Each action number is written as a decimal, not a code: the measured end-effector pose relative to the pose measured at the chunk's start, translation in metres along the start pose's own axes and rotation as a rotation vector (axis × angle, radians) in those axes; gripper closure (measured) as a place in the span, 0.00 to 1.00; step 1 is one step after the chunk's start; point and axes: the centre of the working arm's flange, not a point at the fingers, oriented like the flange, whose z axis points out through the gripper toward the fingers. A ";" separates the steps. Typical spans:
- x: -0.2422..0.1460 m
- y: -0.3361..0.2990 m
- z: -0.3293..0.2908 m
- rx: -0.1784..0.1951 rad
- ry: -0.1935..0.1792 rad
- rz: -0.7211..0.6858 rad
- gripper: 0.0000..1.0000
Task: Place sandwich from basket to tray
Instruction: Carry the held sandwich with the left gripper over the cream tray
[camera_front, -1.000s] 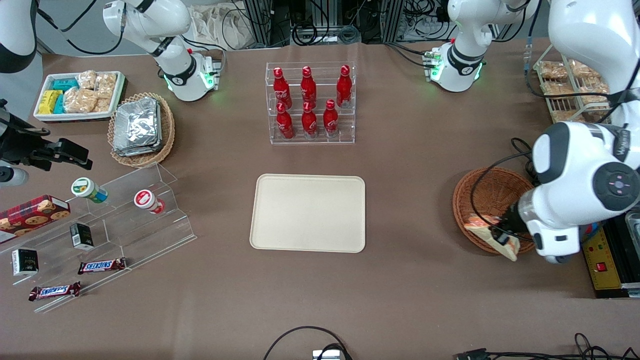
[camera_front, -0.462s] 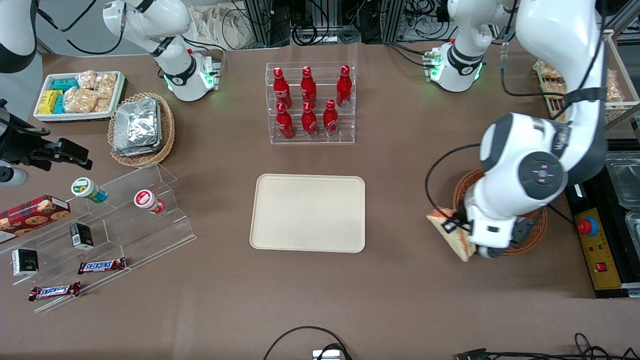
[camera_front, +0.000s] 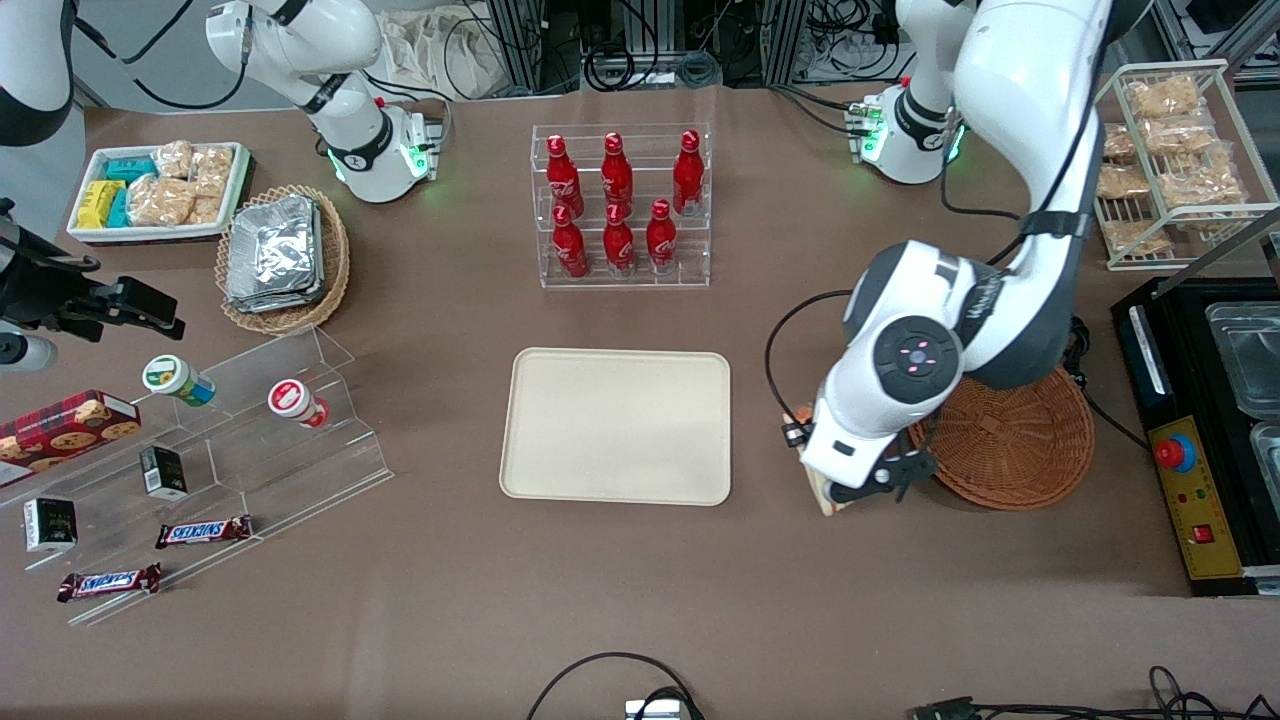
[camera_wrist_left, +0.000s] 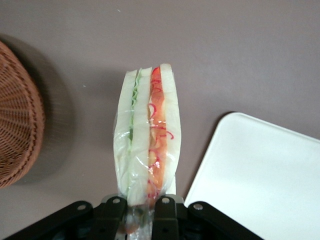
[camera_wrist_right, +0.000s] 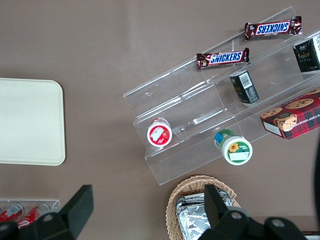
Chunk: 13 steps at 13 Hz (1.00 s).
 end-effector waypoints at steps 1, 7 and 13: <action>-0.003 0.007 0.006 0.005 -0.005 0.015 0.81; -0.026 0.053 0.037 0.009 -0.012 0.094 0.81; -0.086 0.123 0.094 0.010 -0.023 0.247 0.81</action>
